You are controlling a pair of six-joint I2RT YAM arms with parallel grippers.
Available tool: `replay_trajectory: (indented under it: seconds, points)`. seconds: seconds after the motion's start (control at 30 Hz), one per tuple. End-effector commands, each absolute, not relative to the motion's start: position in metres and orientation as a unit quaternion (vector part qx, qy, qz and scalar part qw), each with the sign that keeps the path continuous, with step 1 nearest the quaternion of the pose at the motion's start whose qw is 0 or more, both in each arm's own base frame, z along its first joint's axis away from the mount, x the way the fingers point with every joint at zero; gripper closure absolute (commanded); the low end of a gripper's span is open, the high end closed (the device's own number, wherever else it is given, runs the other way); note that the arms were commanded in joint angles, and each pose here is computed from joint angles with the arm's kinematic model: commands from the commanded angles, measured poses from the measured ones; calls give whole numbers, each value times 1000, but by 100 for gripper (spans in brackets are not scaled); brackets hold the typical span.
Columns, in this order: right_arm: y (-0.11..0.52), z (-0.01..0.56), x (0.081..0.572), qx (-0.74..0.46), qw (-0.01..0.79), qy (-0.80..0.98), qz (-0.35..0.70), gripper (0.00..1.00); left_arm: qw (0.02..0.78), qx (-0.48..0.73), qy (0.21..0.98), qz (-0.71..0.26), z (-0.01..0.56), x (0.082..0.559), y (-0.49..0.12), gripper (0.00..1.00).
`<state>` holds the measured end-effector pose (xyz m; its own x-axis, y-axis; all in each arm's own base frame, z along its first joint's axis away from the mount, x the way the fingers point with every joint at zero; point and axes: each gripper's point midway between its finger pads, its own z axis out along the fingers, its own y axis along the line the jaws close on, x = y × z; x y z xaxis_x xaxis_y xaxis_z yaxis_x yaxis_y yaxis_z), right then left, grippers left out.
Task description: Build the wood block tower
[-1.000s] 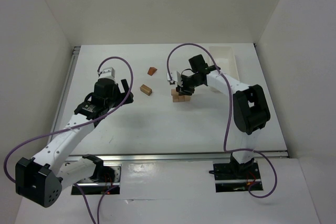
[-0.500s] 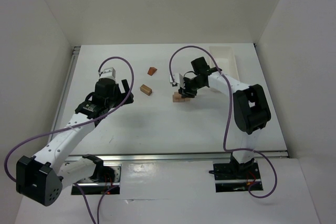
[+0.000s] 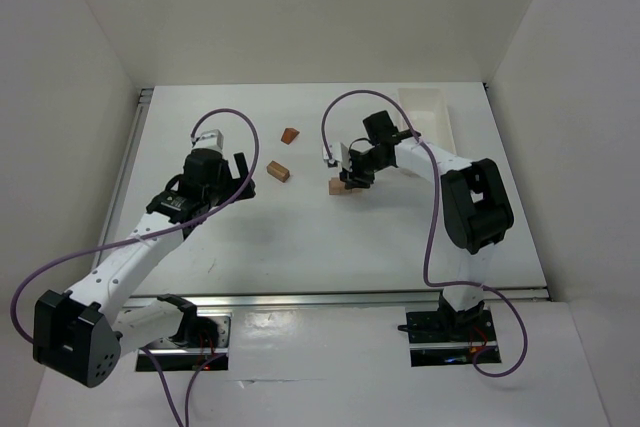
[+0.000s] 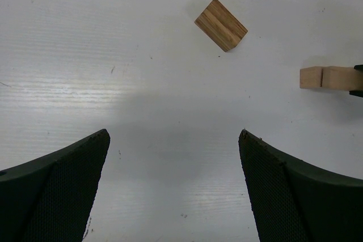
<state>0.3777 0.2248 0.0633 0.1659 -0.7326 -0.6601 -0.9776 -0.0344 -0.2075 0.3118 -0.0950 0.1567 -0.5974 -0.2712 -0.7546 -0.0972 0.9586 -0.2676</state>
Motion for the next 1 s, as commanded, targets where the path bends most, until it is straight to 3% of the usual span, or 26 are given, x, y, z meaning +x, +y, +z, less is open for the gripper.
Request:
replay_trajectory:
  seconds: [0.0, 0.97]
  points:
    - [229, 66, 384, -695, 342, 602, 194, 87, 443, -100, 885, -103, 162, 315, -95, 0]
    - [229, 59, 382, -699, 344, 586, 221, 83, 422, -91, 896, -101, 149, 318, -99, 0]
